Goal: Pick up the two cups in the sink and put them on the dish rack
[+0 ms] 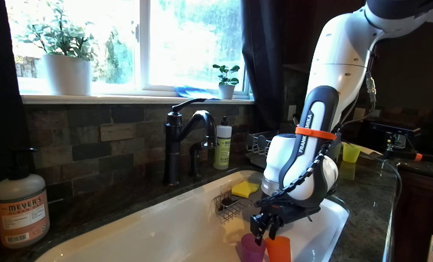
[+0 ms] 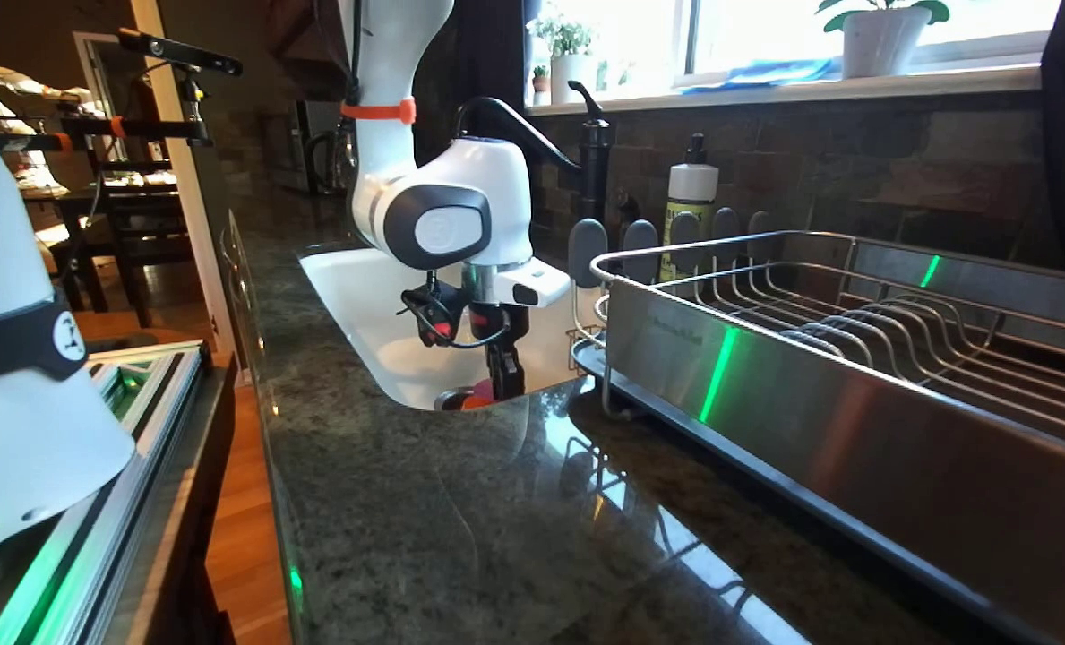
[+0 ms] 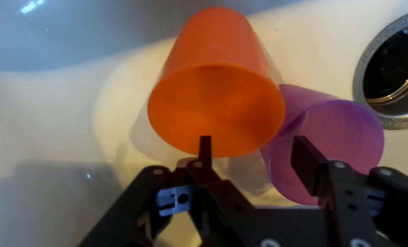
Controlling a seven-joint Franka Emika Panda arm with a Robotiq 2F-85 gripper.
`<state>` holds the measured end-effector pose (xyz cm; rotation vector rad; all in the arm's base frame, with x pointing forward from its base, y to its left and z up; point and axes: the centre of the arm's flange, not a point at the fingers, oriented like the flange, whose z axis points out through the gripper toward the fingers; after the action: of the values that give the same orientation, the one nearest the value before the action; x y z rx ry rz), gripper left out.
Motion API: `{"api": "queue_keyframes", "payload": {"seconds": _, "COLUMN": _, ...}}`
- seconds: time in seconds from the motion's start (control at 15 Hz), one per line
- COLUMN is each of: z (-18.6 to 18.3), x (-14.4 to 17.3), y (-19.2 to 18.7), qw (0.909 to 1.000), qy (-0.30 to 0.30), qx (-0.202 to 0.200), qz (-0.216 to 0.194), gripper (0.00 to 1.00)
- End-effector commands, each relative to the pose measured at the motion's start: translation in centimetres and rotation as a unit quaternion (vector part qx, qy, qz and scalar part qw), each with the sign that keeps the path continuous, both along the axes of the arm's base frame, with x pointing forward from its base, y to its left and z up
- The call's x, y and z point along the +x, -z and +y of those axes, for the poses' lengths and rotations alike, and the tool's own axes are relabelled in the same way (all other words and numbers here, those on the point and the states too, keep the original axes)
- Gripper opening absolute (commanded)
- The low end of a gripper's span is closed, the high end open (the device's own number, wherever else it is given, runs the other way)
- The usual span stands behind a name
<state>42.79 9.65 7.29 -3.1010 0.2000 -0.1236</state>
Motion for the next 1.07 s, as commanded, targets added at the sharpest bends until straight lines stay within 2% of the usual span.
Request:
{"api": "queue_keyframes", "payload": {"seconds": 0.0, "z": -0.4, "x": 0.4, "y": 1.7, "qw": 1.0000, "qy": 0.005, "qx": 0.006, "qz": 0.002, "gripper": 0.31}}
{"api": "queue_keyframes", "payload": {"seconds": 0.2, "z": -0.6, "x": 0.6, "y": 1.8, "qw": 1.0000, "qy": 0.006, "qx": 0.006, "qz": 0.000, "gripper": 0.05}}
{"api": "queue_keyframes", "payload": {"seconds": 0.27, "z": -0.7, "x": 0.7, "y": 1.6, "qw": 1.0000, "qy": 0.007, "qx": 0.007, "qz": -0.003, "gripper": 0.01}}
{"api": "queue_keyframes", "payload": {"seconds": 0.47, "z": -0.5, "x": 0.9, "y": -0.9, "qw": 0.9995, "qy": 0.004, "qx": 0.008, "qz": -0.030, "gripper": 0.03}}
{"api": "queue_keyframes", "payload": {"seconds": 0.53, "z": -0.3, "x": 0.7, "y": -2.2, "qw": 0.9993, "qy": 0.004, "qx": 0.016, "qz": -0.035, "gripper": 0.00}}
{"api": "queue_keyframes", "payload": {"seconds": 0.73, "z": -0.2, "x": -0.3, "y": -6.2, "qw": 0.9986, "qy": 0.000, "qx": 0.023, "qz": -0.048, "gripper": 0.03}}
{"api": "queue_keyframes", "payload": {"seconds": 1.0, "z": -0.1, "x": -2.9, "y": -10.6, "qw": 0.9974, "qy": -0.014, "qx": 0.055, "qz": -0.043, "gripper": 0.03}}
